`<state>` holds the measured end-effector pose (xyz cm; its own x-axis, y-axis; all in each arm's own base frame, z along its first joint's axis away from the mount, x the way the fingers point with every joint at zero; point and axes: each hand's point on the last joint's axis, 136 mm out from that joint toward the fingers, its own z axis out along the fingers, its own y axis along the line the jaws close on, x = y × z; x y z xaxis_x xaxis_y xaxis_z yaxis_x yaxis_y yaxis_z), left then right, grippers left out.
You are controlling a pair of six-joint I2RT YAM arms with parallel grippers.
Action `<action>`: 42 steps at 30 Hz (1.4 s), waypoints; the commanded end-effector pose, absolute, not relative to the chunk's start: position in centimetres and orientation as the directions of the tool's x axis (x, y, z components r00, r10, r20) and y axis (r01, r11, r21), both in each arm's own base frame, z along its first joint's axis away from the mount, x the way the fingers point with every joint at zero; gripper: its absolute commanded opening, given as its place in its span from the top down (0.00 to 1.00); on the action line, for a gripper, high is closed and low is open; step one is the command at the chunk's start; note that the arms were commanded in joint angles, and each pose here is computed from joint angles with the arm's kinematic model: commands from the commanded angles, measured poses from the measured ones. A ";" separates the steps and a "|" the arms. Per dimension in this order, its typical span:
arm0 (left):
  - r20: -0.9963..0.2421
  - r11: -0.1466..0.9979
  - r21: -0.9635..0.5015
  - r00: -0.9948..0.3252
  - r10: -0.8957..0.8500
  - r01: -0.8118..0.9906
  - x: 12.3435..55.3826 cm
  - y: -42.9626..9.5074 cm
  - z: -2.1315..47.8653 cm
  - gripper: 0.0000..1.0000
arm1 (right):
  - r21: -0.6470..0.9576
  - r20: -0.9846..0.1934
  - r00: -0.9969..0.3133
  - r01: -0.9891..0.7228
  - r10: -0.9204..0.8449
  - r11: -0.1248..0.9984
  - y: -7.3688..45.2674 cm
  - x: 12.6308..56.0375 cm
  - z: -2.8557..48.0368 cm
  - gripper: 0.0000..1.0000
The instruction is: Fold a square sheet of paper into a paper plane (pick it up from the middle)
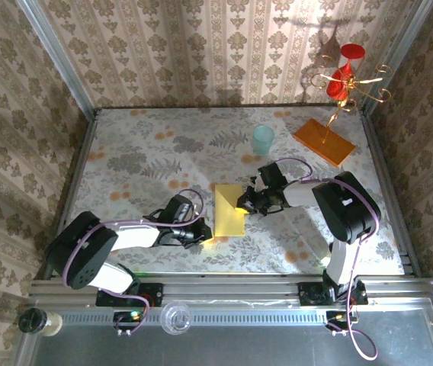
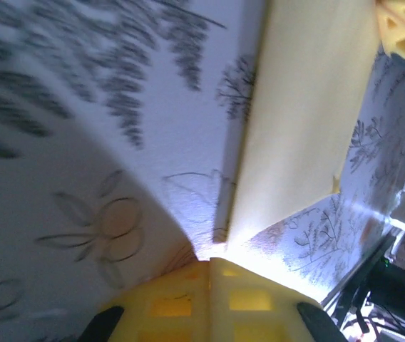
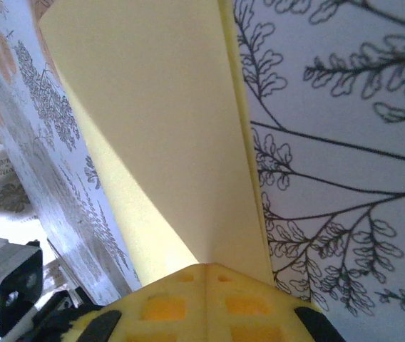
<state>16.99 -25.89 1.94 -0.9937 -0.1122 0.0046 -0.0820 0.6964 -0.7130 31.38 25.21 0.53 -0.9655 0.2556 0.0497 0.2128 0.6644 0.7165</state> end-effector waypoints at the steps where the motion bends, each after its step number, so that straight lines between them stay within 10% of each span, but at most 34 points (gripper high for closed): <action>1: -0.051 0.726 -0.684 -0.988 -0.146 -0.072 18.5 -24.7 3.2 1.00 | 0.411 0.031 -0.922 0.364 0.387 0.836 18.5 29.9 -8.2 0.94; 6: -0.197 0.702 -0.712 -0.964 -0.178 0.016 22.3 -25.3 6.5 1.00 | 0.508 -0.012 -0.931 0.308 0.364 0.804 20.8 31.8 -5.6 0.93; 19: -0.293 0.597 -0.795 -0.931 -0.218 0.110 27.5 -28.3 8.8 0.64 | 0.680 -0.281 -0.917 0.018 0.284 0.733 24.4 34.5 6.4 0.76; 42: -0.140 0.660 -0.751 -0.978 -0.152 0.005 32.9 -31.1 2.5 0.70 | 0.647 -0.232 -0.897 0.147 0.377 0.748 19.6 31.8 6.3 0.67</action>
